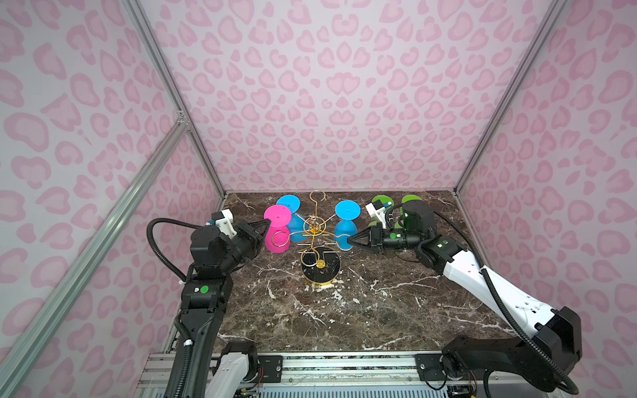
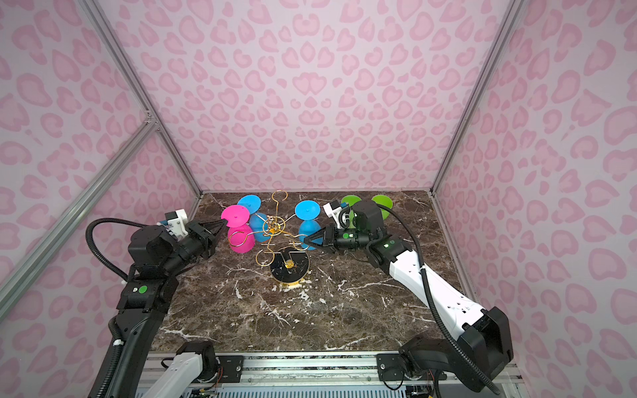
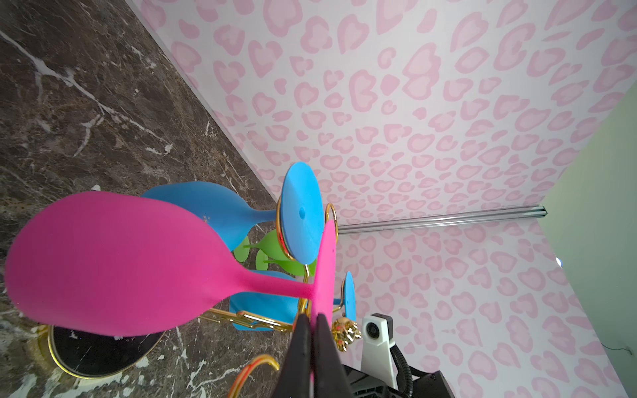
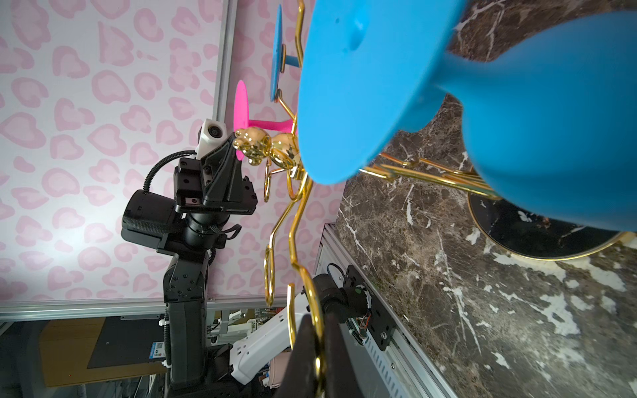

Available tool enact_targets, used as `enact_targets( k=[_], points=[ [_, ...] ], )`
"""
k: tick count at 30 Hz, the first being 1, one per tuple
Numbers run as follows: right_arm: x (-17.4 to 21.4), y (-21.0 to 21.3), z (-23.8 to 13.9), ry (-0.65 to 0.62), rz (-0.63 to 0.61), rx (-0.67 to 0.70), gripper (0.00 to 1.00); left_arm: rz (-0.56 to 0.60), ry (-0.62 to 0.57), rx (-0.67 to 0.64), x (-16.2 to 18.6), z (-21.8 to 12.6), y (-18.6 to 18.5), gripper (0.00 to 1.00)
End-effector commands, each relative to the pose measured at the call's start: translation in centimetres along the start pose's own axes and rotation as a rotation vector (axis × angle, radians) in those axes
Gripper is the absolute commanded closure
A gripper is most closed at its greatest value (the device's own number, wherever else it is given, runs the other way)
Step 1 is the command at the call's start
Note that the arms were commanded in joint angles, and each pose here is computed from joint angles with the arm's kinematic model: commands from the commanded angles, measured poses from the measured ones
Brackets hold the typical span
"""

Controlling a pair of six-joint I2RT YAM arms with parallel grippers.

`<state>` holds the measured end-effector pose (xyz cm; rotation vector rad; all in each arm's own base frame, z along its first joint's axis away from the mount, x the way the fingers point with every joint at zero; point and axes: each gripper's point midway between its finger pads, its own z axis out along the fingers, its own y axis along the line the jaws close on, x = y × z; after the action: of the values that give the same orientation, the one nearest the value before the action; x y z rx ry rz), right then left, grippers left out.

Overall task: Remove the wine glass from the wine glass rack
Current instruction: 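Pull the magenta glass base off the hook toward the robot with the left gripper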

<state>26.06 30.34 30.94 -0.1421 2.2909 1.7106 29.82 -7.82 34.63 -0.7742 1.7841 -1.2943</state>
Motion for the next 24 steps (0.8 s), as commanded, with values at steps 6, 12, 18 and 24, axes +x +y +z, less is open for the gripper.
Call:
enact_targets(
  k=[6, 12, 18, 24],
  points=[
    [-1.8, 2.2, 0.0, -0.063, -0.134, -0.065, 1.00, 0.022, -0.012, 0.020, -0.4, -0.8, -0.2, 0.97],
    [-2.1, 2.3, -0.1, -0.073, -0.134, -0.063, 1.00, 0.031, -0.011, 0.016, -0.4, -1.4, 0.0, 0.97],
    [-2.4, 2.3, -0.1, -0.084, -0.131, -0.061, 1.00, 0.019, 0.017, 0.010, 0.4, -1.7, 1.0, 0.97],
    [-2.6, 2.1, 0.0, -0.086, -0.127, -0.060, 1.00, 0.035, 0.058, 0.033, 1.1, -2.0, 0.2, 0.97]
  ],
)
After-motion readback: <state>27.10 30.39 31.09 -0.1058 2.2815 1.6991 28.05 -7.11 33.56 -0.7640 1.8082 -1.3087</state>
